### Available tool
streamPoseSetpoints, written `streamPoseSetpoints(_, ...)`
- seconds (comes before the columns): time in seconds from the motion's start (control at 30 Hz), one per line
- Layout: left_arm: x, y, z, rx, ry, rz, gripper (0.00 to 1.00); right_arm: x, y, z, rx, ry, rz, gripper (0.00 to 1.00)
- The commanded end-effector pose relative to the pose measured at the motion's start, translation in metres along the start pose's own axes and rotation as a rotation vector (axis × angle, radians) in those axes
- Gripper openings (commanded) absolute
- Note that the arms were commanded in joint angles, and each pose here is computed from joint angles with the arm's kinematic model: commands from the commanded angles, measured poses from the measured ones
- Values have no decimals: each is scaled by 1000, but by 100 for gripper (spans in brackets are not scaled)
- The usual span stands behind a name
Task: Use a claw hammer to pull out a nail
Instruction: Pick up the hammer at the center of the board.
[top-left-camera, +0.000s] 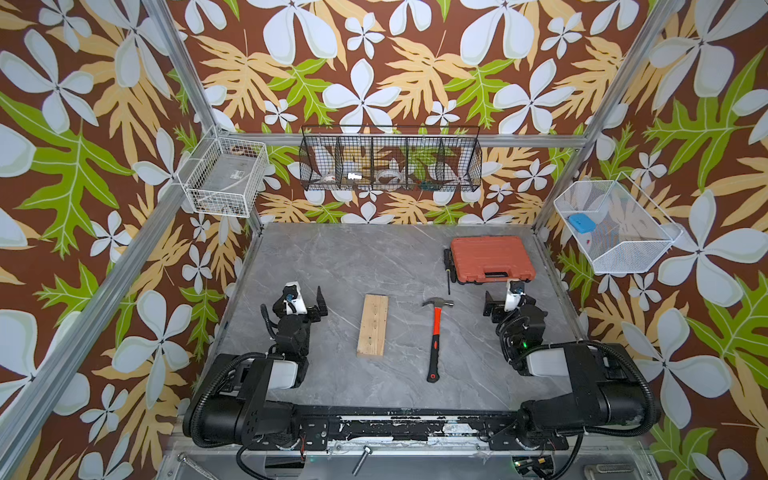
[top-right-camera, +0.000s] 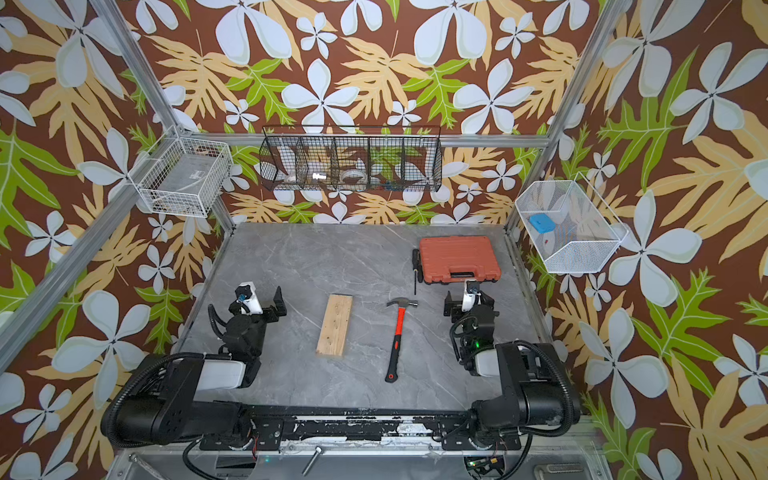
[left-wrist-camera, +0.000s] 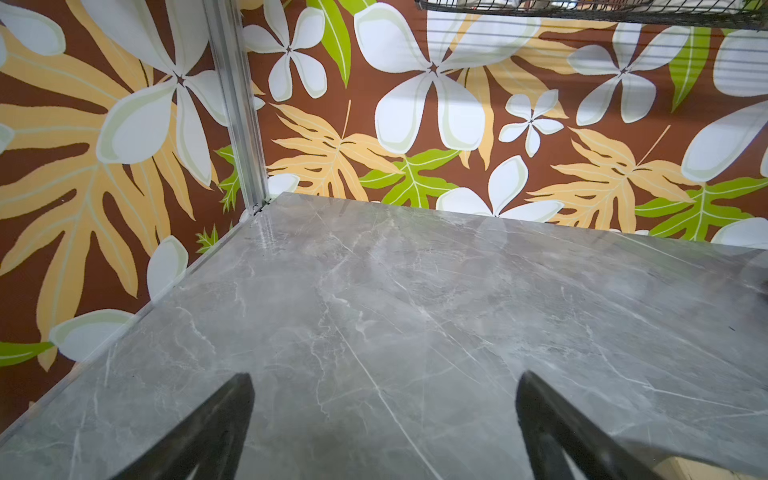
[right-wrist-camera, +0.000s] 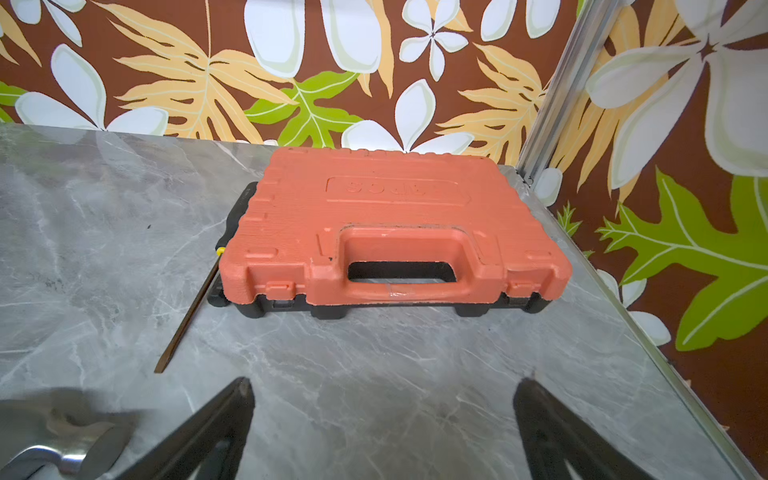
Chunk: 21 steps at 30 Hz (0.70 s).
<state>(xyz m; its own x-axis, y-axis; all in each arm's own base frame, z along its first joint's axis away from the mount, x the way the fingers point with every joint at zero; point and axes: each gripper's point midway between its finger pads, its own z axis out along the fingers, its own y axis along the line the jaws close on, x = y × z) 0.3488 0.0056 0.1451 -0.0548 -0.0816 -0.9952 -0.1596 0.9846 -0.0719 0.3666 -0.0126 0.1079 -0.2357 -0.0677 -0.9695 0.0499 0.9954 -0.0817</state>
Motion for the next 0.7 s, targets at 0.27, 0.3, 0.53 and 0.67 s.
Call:
streamPoseSetpoints(0.27, -7, 0, 0, 0, -25, -4, 100, -7, 1, 1, -9, -27, 12, 100)
streamPoseSetpoints(0.3, -6, 0, 0, 1, -24, -3, 100, -8, 1, 1, -9, -28, 13, 100)
streamPoseSetpoints(0.53, -6, 0, 0, 1, -24, -3, 100, -7, 1, 2, -9, -26, 15, 99)
streamPoseSetpoints(0.67, -6, 0, 1, 1, -23, -3, 100, -7, 0, 2, -8, -26, 15, 100)
